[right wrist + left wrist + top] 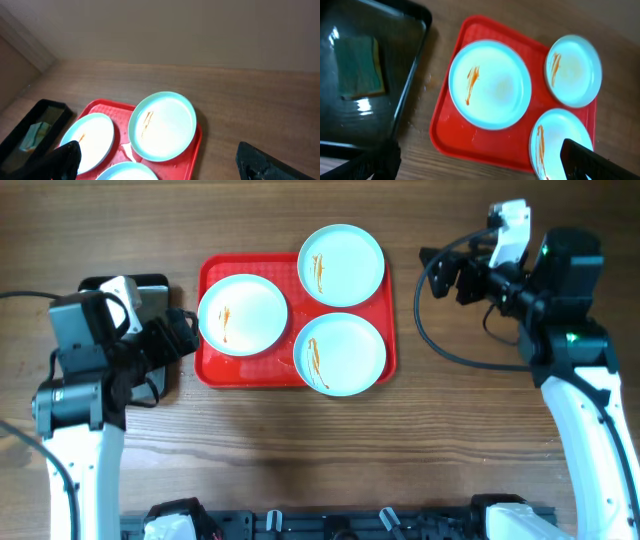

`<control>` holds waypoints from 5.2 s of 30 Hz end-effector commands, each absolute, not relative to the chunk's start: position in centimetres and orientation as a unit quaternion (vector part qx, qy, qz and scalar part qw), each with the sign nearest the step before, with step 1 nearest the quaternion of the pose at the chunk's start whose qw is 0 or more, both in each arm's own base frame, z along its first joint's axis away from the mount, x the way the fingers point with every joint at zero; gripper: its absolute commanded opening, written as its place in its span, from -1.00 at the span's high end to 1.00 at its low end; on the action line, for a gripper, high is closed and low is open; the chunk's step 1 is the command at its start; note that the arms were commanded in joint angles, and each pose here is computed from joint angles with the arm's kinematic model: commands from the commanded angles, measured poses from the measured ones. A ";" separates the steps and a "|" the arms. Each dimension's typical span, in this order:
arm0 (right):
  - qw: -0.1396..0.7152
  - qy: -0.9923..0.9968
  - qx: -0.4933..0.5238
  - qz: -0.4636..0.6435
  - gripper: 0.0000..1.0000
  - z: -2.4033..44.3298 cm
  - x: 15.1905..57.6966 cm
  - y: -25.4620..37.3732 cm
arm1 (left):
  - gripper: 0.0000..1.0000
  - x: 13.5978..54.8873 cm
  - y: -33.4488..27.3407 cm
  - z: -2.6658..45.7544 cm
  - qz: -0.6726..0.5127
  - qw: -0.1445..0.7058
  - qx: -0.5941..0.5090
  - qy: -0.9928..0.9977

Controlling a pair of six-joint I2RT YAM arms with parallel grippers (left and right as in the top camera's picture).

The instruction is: Clean dirty plates on tray and stack at the side

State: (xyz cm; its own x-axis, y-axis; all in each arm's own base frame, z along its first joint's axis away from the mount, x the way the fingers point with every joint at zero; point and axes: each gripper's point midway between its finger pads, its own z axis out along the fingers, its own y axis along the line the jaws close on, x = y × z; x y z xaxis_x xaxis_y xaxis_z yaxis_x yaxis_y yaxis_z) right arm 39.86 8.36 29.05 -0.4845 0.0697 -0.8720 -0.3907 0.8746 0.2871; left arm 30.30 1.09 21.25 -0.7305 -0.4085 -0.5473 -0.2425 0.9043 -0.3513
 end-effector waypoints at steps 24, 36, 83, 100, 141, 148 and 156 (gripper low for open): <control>0.465 0.850 -0.088 0.231 -0.99 25.7 42.2 8.4 | -0.98 32.4 8.0 17.1 0.033 0.270 -0.331 0.904; 0.440 0.864 -0.080 0.234 -0.99 24.6 41.5 8.4 | -0.93 35.5 11.2 9.7 0.052 0.121 -0.317 0.939; 0.426 0.870 -0.067 0.239 -0.98 23.2 42.2 8.4 | 0.92 37.7 15.5 -0.5 0.039 0.082 -0.305 0.948; 0.354 0.876 -0.135 0.298 -0.37 25.8 44.6 22.0 | 0.92 38.5 13.5 15.7 -0.008 0.224 -0.291 0.930; 0.142 0.945 -0.019 0.295 0.43 1.2 43.5 35.9 | 0.92 47.4 -0.7 12.5 -0.080 0.278 -0.144 0.946; 0.144 0.949 -0.014 0.279 0.91 -0.2 43.6 35.7 | 0.92 47.7 -4.2 9.1 -0.093 0.248 -0.104 0.959; 0.149 0.951 -0.009 0.271 0.91 -0.3 43.9 35.3 | 0.92 45.7 -0.8 4.4 0.022 0.193 -0.116 0.974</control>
